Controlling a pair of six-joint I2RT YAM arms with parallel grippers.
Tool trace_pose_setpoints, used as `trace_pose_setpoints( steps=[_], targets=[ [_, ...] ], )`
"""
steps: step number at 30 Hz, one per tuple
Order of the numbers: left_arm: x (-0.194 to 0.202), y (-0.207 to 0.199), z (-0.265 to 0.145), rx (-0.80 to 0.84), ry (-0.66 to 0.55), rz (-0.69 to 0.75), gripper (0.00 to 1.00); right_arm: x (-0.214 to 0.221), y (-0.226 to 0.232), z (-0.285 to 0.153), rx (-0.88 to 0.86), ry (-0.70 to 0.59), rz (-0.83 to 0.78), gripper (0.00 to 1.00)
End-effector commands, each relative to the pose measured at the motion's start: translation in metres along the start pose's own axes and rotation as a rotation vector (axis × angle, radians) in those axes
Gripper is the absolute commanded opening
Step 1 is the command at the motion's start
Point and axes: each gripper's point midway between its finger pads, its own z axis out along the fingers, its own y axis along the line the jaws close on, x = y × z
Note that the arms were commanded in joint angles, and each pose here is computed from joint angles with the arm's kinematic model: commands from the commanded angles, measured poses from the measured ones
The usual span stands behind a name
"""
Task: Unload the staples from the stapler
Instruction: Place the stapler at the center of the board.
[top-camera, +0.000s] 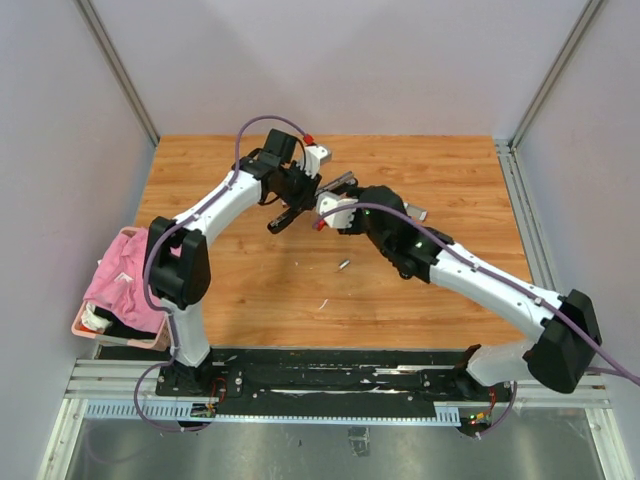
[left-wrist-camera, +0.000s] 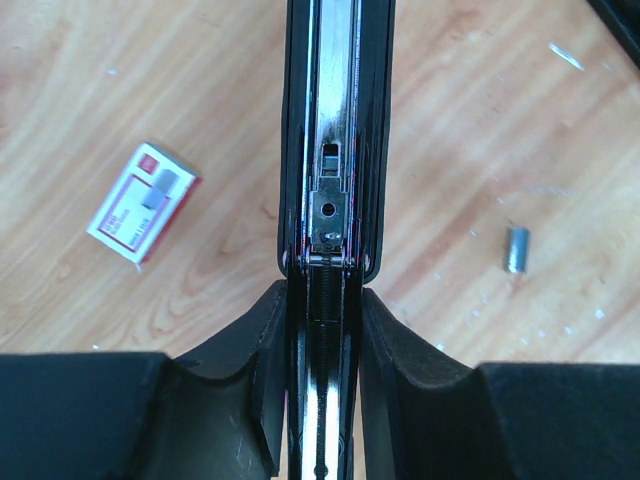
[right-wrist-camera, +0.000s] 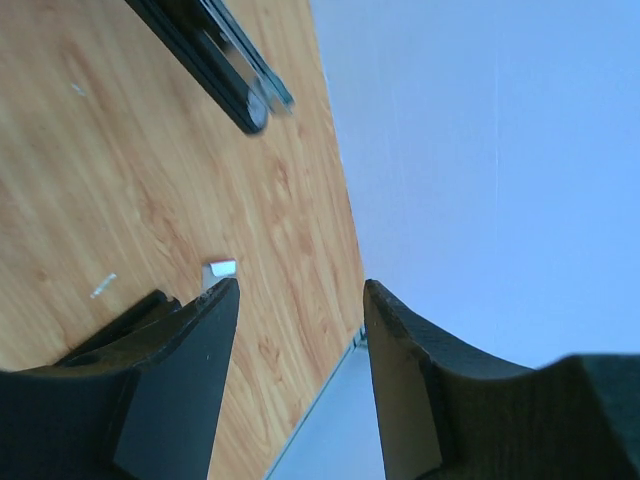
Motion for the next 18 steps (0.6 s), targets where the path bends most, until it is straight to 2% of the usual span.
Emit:
trace_pose_setpoints(
  steps=[1, 10, 18],
  targets=[
    [-0.049, 0.032, 0.004, -0.149, -0.129, -0.046, 0.00, 0.039, -0.011, -0.009, 0.023, 0.069, 0.125, 0.54],
    [-0.073, 0.066, 0.010, -0.318, -0.199, -0.210, 0.00, 0.087, -0.010, -0.012, 0.050, 0.188, 0.216, 0.54],
    [-0.073, 0.073, 0.037, -0.414, -0.187, -0.385, 0.00, 0.107, -0.010, -0.011, 0.067, 0.224, 0.256, 0.54]
  ],
)
